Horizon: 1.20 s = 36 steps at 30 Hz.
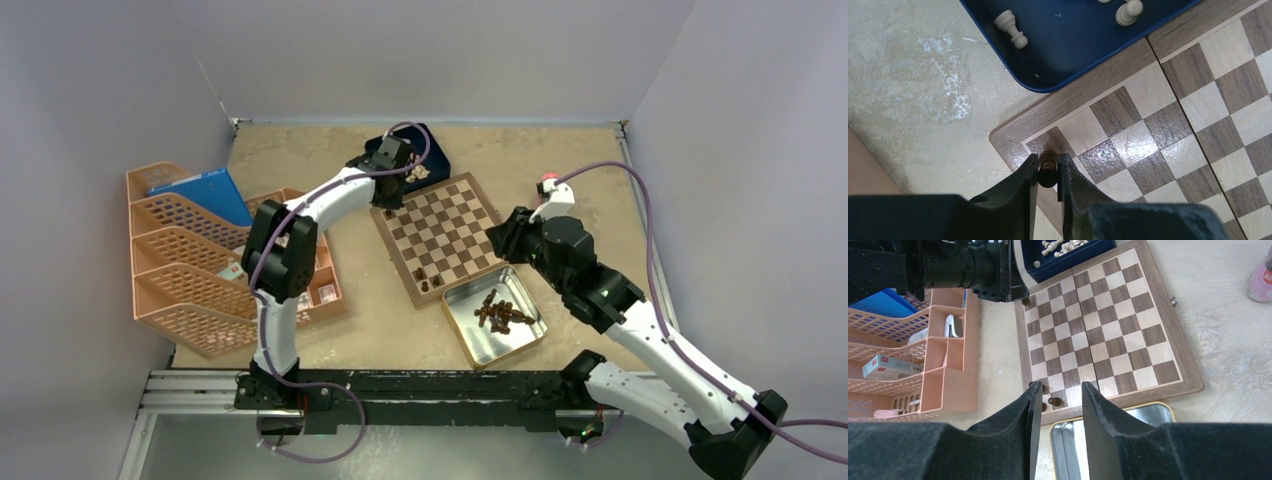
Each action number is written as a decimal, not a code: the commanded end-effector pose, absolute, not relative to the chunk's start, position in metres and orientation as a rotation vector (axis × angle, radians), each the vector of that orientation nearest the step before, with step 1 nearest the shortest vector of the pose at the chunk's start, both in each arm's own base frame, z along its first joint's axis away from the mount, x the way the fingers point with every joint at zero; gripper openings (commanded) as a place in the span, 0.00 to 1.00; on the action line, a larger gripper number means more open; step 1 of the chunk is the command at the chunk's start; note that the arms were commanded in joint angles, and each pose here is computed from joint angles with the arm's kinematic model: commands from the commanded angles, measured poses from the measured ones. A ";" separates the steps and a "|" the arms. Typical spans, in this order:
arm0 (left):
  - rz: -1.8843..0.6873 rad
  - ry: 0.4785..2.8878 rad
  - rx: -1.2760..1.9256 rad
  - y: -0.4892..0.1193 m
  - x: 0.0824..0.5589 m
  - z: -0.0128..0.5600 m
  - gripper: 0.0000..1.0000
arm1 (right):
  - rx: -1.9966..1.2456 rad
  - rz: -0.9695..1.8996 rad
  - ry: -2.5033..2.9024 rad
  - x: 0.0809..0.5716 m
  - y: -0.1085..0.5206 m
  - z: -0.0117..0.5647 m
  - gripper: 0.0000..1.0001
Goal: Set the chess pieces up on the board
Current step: Move the chess piece to the chessboard.
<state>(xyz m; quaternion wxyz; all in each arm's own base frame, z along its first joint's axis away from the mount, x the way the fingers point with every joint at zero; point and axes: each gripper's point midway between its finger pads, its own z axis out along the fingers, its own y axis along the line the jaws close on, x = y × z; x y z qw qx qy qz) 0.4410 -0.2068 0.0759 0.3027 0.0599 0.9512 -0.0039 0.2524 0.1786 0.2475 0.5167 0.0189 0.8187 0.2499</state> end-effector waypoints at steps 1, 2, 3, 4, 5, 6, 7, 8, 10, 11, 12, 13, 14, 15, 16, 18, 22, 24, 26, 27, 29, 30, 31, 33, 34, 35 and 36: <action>-0.017 2.478 0.148 -0.208 0.455 0.082 0.13 | 0.053 0.633 1.915 0.256 0.182 0.263 0.38; -0.018 2.480 0.148 -0.209 0.455 0.080 0.13 | 0.053 0.629 1.917 0.257 0.182 0.262 0.38; -0.014 2.480 0.148 -0.208 0.456 0.079 0.13 | 0.053 0.628 1.917 0.257 0.182 0.262 0.38; -0.009 2.482 0.147 -0.208 0.456 0.078 0.13 | 0.054 0.627 1.917 0.257 0.181 0.262 0.38; -0.004 2.483 0.146 -0.207 0.457 0.077 0.14 | 0.052 0.626 1.919 0.256 0.182 0.261 0.38; 0.001 2.484 0.145 -0.207 0.457 0.076 0.15 | 0.055 0.625 1.918 0.257 0.181 0.261 0.38; 0.004 2.486 0.143 -0.206 0.457 0.075 0.16 | 0.056 0.625 1.919 0.257 0.181 0.260 0.38; 0.003 2.488 0.142 -0.207 0.458 0.074 0.16 | 0.056 0.626 1.917 0.257 0.181 0.260 0.38; 0.002 2.489 0.143 -0.207 0.458 0.073 0.17 | 0.057 0.626 1.919 0.257 0.181 0.259 0.38; 0.007 2.491 0.143 -0.207 0.458 0.072 0.17 | 0.055 0.624 1.920 0.258 0.182 0.259 0.38; 0.011 2.492 0.141 -0.206 0.458 0.071 0.18 | 0.054 0.621 1.923 0.258 0.182 0.258 0.38; 0.014 2.492 0.142 -0.206 0.458 0.071 0.19 | 0.053 0.621 1.924 0.258 0.182 0.258 0.38; 0.015 2.494 0.141 -0.205 0.458 0.070 0.21 | 0.052 0.619 1.926 0.258 0.182 0.257 0.38; 0.017 2.495 0.142 -0.205 0.458 0.070 0.22 | 0.053 0.621 1.925 0.258 0.182 0.258 0.38; 0.019 2.496 0.140 -0.205 0.457 0.070 0.24 | 0.052 0.619 1.927 0.258 0.182 0.257 0.38; 0.017 2.495 0.140 -0.205 0.457 0.071 0.27 | 0.051 0.620 1.927 0.258 0.183 0.257 0.38; 0.010 2.498 0.141 -0.206 0.457 0.073 0.34 | 0.046 0.623 1.932 0.258 0.183 0.255 0.38; -0.004 2.498 0.142 -0.208 0.457 0.077 0.36 | 0.043 0.628 1.934 0.257 0.184 0.255 0.38; -0.033 2.498 0.149 -0.212 0.456 0.084 0.39 | 0.043 0.633 1.940 0.257 0.185 0.254 0.38; -0.051 2.499 0.152 -0.215 0.456 0.089 0.40 | 0.047 0.635 1.946 0.256 0.185 0.253 0.38; -0.086 2.496 0.149 -0.219 0.454 0.102 0.42 | 0.054 0.635 1.976 0.253 0.185 0.245 0.38; -0.104 2.488 0.148 -0.220 0.454 0.110 0.43 | 0.068 0.637 1.996 0.252 0.185 0.240 0.38; -0.121 2.477 0.145 -0.221 0.453 0.118 0.44 | 0.079 0.635 2.019 0.250 0.185 0.233 0.38; -0.140 2.450 0.132 -0.221 0.451 0.136 0.46 | 0.084 0.633 2.072 0.247 0.187 0.220 0.38; -0.149 2.442 0.125 -0.220 0.449 0.143 0.47 | 0.081 0.632 2.101 0.246 0.188 0.214 0.38; -0.158 2.437 0.123 -0.220 0.447 0.149 0.48 | 0.079 0.630 2.128 0.244 0.190 0.209 0.37; -0.170 2.433 0.120 -0.219 0.444 0.154 0.50 | 0.082 0.620 2.155 0.244 0.190 0.203 0.37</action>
